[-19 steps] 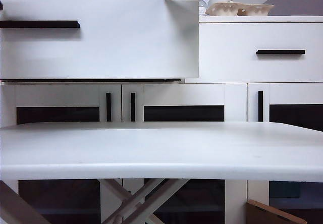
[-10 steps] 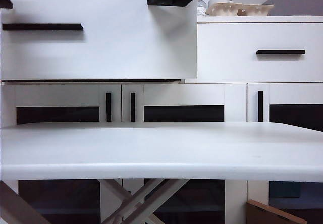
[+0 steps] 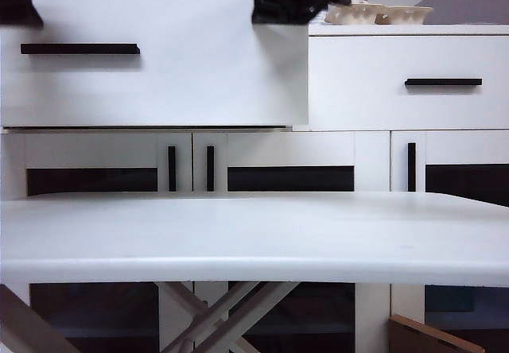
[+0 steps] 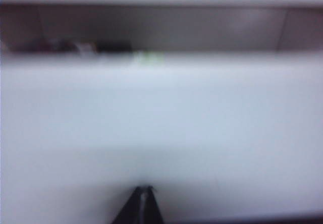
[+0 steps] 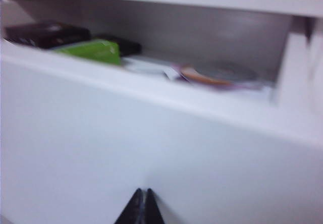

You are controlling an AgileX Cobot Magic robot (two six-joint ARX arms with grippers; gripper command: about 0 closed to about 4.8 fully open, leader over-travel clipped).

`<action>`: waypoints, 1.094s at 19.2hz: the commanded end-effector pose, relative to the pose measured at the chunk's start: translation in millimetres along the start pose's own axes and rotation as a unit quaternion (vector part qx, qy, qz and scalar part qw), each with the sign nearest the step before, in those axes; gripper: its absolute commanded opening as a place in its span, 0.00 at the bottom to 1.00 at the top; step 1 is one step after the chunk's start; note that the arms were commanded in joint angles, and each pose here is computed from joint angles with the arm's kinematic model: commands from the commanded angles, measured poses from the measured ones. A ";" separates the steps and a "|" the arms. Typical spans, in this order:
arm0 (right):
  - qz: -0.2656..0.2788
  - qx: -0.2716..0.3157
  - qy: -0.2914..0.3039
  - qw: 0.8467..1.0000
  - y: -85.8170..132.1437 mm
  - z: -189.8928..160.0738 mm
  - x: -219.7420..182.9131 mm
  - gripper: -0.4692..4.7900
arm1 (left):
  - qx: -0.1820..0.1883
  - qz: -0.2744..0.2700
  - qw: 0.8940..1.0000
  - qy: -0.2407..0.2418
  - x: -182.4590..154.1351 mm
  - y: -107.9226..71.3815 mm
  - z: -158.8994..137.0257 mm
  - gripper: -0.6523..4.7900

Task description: Pick up a can of beer from the white table, open the left drawer, place the beer inside the drawer, and finally close the drawer.

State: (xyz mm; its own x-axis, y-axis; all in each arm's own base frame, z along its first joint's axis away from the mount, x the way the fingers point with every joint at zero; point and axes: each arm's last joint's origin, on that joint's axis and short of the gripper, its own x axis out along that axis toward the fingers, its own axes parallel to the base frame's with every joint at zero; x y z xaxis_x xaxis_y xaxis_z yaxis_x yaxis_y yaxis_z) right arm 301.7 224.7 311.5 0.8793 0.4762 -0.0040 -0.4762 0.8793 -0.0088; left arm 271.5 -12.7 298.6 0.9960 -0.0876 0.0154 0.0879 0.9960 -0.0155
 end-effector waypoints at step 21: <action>-0.002 0.002 -0.022 1.000 -10.8 5.6 74.8 0.09 | 0.003 -0.034 0.999 0.002 69.1 1.0 3.3 0.11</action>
State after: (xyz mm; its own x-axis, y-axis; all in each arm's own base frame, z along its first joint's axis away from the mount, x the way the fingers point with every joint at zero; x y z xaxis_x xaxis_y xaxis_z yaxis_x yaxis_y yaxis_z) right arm 370.0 252.0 312.9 0.8699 0.4927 0.0234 -0.4927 0.8702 -0.0061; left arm 338.0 -16.9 296.9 0.9899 -0.1411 -0.0165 0.1408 0.9899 -0.0175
